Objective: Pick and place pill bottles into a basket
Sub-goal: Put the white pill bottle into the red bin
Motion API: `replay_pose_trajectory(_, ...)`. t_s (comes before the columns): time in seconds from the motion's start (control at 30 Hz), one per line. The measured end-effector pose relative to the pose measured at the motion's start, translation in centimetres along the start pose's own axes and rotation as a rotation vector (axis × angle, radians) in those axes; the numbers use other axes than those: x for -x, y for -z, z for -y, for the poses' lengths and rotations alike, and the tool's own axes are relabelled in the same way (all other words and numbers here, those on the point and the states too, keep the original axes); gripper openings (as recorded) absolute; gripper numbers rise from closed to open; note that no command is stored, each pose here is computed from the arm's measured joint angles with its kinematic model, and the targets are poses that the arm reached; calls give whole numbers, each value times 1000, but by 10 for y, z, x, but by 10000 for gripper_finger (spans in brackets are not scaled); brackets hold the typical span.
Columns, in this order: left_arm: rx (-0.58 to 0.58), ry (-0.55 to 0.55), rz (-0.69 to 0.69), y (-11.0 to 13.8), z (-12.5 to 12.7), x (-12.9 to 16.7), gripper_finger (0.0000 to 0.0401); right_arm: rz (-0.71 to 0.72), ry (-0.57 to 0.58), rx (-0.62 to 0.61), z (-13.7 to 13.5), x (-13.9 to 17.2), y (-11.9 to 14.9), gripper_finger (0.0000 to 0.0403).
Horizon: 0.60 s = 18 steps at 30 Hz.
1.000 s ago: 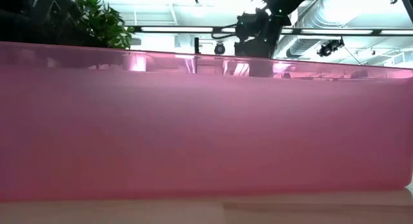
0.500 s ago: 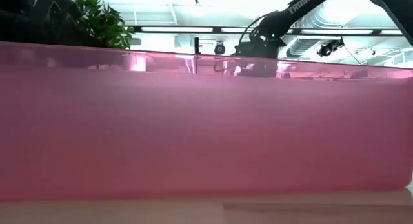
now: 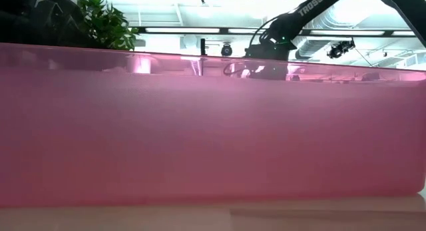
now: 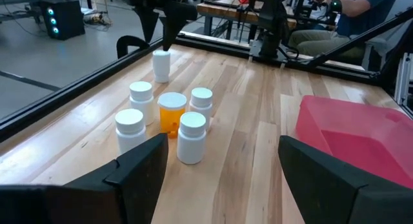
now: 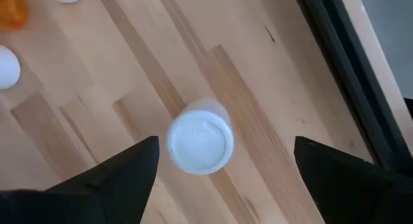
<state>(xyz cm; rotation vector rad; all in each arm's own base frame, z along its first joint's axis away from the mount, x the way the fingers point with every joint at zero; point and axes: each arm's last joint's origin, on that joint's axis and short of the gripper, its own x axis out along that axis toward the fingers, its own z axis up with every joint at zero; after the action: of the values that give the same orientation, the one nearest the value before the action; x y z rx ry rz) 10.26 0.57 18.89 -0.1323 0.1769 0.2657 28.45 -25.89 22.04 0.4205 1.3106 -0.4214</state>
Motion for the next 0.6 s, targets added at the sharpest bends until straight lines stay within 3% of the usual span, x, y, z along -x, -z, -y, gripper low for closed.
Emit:
replay_pose_trajectory(0.3,3,0,0,0,0,0,328,28,-13,-33,0,-3,-4,350)
replay_pose_trajectory(0.6,3,0,0,0,0,0,328,-57,-35,-47,1,-31,-4,347)
